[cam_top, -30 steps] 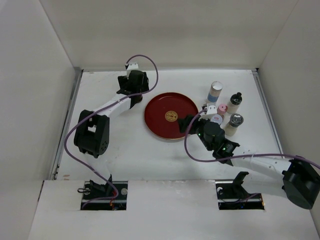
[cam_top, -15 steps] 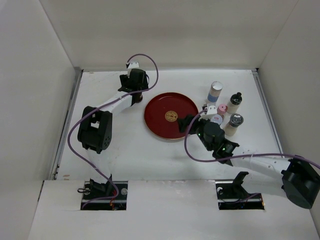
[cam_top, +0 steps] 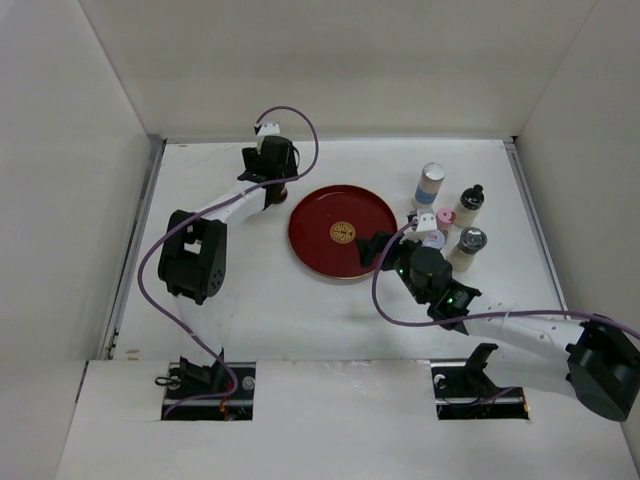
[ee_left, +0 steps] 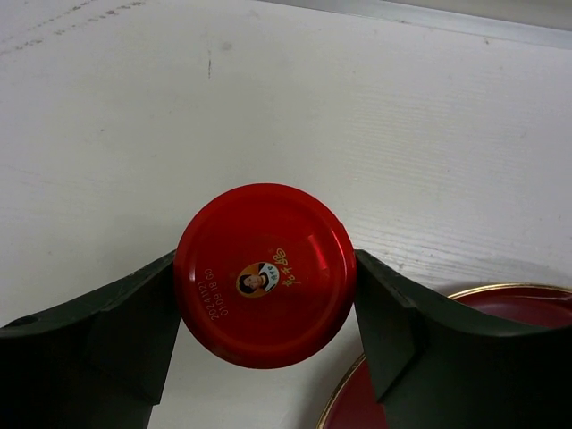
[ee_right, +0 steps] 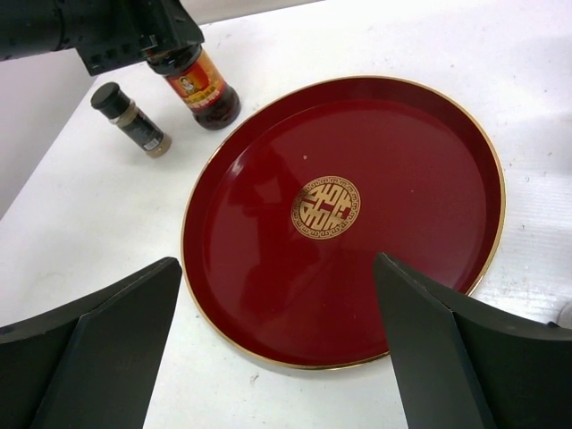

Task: Organize the condiment bottles

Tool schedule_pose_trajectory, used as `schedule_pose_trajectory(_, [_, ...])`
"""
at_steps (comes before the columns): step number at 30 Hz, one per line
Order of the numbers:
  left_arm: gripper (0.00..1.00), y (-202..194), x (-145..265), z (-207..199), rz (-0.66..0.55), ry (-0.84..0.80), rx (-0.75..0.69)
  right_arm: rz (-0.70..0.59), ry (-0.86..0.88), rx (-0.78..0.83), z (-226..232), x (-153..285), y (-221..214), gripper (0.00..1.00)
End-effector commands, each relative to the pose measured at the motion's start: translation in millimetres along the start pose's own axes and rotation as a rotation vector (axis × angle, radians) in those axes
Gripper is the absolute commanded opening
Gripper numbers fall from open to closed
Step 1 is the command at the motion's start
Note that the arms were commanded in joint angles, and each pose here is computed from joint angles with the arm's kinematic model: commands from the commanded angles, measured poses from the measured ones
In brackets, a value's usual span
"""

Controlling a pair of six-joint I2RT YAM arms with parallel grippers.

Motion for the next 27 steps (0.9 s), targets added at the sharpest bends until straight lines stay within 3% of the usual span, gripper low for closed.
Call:
schedule_pose_trajectory(1, [0.73, 9, 1, -11, -0.018, -0.036, 0.021, -0.063, 0.024, -0.042, 3, 1, 13, 0.95])
schedule_pose_trajectory(5, [0.71, 6, -2, -12, -0.013, -0.033, 0.021, -0.065, 0.024, -0.045, 3, 1, 13, 0.95])
schedule_pose_trajectory(9, [0.44, 13, 0, -13, -0.035, -0.043, 0.033, -0.068, 0.024, -0.050, 3, 2, 14, 0.95])
schedule_pose_trajectory(11, [0.37, 25, 7, -14, -0.073, -0.048, 0.051, -0.067, 0.022, -0.049, 2, 1, 14, 0.95])
schedule_pose_trajectory(19, [0.34, 90, 67, -29, -0.259, -0.156, 0.113, -0.066, 0.014, -0.052, 1, 1, 13, 0.95])
schedule_pose_trajectory(27, [0.34, 93, 111, -52, -0.299, -0.270, 0.120, -0.095, -0.019, -0.077, -9, 4, 17, 0.95])
Point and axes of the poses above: each gripper's point midway between its finger pads, its own x axis back along the fingers, its own z axis along the line the jaws close on, y = z × x, the point moved 9 cm from there along x, back along the fingers, and after that the axes turned 10 degrees about x, right-handed, at the moved point
